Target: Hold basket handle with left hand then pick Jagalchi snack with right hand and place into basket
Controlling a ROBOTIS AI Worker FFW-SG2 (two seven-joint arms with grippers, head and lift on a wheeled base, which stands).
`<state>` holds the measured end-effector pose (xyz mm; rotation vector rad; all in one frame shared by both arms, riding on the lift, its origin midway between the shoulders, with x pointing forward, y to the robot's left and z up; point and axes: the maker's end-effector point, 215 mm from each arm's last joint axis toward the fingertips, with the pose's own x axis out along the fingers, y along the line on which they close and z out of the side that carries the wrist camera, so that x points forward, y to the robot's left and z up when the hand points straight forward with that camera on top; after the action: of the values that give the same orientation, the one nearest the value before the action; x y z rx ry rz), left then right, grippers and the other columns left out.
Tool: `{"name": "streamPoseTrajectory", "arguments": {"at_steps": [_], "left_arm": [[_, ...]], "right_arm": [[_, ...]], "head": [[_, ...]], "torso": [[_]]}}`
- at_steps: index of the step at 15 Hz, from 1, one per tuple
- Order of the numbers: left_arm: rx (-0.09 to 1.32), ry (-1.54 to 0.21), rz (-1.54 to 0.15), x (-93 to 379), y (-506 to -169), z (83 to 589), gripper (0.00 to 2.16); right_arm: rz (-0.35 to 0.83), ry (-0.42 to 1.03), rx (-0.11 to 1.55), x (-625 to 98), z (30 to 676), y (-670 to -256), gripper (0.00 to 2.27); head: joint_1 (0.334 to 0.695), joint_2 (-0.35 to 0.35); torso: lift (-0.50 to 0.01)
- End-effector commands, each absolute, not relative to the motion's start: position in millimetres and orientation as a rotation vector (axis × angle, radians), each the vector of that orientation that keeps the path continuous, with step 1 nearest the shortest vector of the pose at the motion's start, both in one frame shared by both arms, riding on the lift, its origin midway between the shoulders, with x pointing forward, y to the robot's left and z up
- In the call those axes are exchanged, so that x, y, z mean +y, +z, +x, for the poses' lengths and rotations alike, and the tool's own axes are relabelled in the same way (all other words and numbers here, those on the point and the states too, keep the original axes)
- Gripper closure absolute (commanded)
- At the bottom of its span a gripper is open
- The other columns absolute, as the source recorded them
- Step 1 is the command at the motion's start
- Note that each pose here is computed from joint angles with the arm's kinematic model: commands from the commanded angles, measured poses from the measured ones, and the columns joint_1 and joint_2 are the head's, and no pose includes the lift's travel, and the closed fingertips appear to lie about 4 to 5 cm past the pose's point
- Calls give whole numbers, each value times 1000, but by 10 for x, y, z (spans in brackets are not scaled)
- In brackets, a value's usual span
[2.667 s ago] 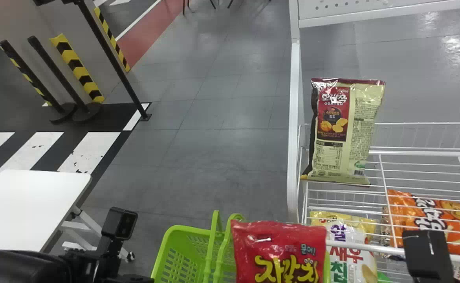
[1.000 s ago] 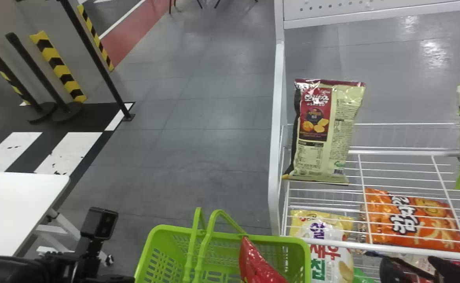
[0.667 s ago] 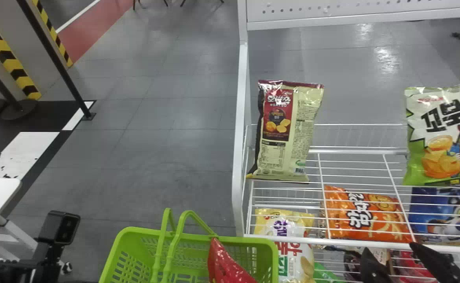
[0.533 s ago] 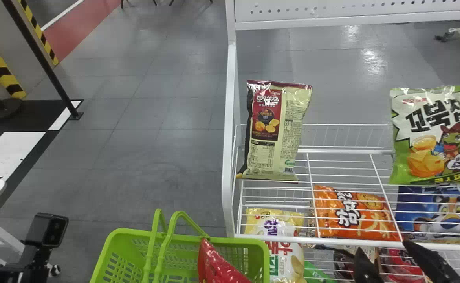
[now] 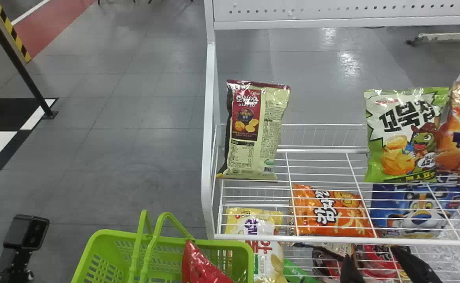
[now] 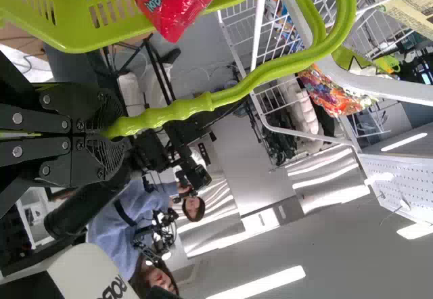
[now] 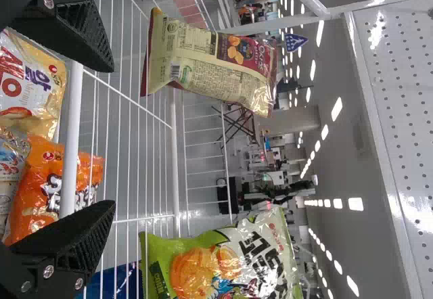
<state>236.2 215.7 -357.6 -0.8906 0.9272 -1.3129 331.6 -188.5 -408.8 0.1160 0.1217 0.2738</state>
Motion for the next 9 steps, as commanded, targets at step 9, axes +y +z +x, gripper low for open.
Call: {"name": "streamPoseTrajectory", "arguments": {"at_steps": [9], "left_arm": [[924,-1323,-892,2148,-3556,2359,2148]], "right_arm": [[120,268,100,-1902,3315,-4044,120]], "head": [[695,54]], "torso": [[-9]]}}
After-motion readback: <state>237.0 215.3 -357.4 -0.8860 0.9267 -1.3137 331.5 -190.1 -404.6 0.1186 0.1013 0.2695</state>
